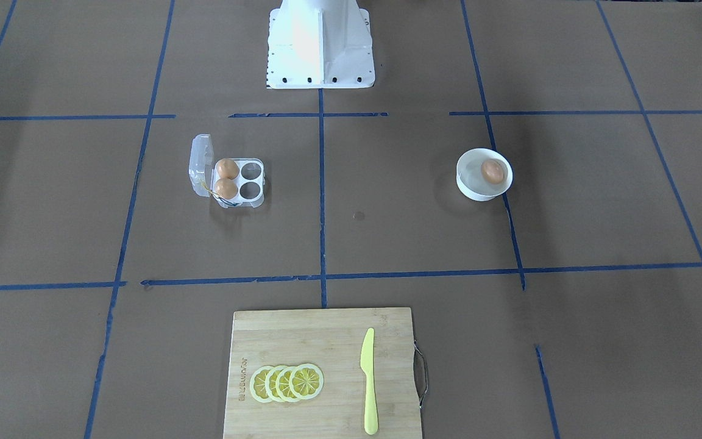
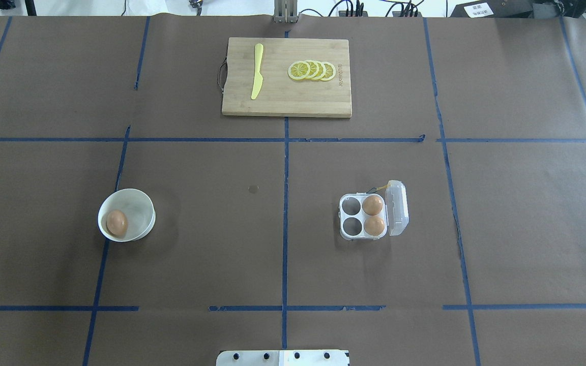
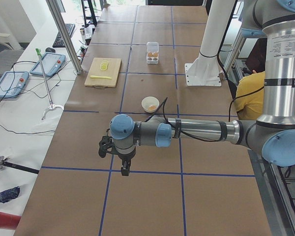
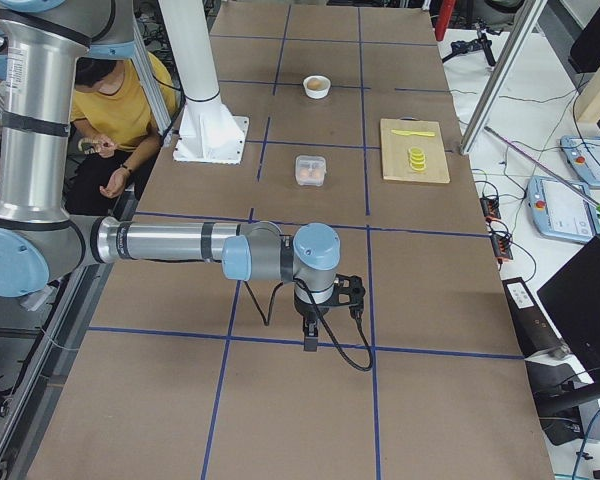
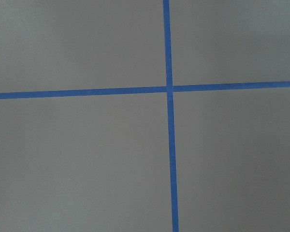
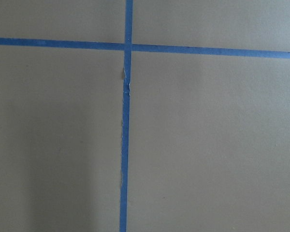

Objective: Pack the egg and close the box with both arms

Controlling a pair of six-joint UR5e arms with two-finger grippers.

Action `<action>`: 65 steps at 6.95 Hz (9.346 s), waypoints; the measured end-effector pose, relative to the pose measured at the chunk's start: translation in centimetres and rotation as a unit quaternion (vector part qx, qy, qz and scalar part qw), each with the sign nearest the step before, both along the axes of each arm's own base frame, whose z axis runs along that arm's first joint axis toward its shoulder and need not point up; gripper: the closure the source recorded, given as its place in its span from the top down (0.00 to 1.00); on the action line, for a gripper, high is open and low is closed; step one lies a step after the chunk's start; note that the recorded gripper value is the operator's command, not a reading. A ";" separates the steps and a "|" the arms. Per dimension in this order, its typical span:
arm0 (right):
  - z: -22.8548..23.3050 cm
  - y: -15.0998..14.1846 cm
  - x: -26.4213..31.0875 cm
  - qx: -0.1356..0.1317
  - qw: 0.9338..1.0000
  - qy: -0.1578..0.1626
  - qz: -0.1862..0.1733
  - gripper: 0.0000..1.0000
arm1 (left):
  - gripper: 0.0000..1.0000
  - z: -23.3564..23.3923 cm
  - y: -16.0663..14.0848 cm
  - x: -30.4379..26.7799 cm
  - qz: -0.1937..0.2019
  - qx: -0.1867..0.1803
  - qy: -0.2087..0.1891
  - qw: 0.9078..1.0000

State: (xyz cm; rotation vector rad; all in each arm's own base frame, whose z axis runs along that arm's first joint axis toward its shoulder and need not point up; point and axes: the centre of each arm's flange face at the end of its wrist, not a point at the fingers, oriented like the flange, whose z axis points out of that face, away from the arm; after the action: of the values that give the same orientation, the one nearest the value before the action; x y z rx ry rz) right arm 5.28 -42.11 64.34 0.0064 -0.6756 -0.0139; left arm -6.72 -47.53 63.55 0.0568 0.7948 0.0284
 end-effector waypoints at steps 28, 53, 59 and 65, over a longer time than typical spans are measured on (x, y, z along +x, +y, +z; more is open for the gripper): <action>-5.8 -4.9 -2.3 0.128 0.989 -0.072 -0.017 1.00 | 0.75 -21.9 10.7 45.9 -0.138 0.027 0.047 0.989; -6.0 -5.1 -2.3 0.130 0.989 -0.072 -0.017 1.00 | 0.00 -25.7 6.8 43.7 -0.065 0.160 0.020 0.985; -6.3 -5.4 -2.3 0.133 0.988 -0.073 -0.018 1.00 | 0.00 -41.6 2.3 50.0 -0.030 0.403 0.189 0.895; -6.3 -5.4 -2.3 0.133 0.988 -0.073 -0.017 1.00 | 0.00 -45.8 9.3 66.3 -0.050 0.551 0.265 0.790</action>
State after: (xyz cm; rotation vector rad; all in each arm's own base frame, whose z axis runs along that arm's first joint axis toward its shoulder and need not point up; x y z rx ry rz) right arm 2.99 -47.51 57.99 0.2546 -0.8158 -0.1381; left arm 59.58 -38.20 17.73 1.2744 1.2491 0.3941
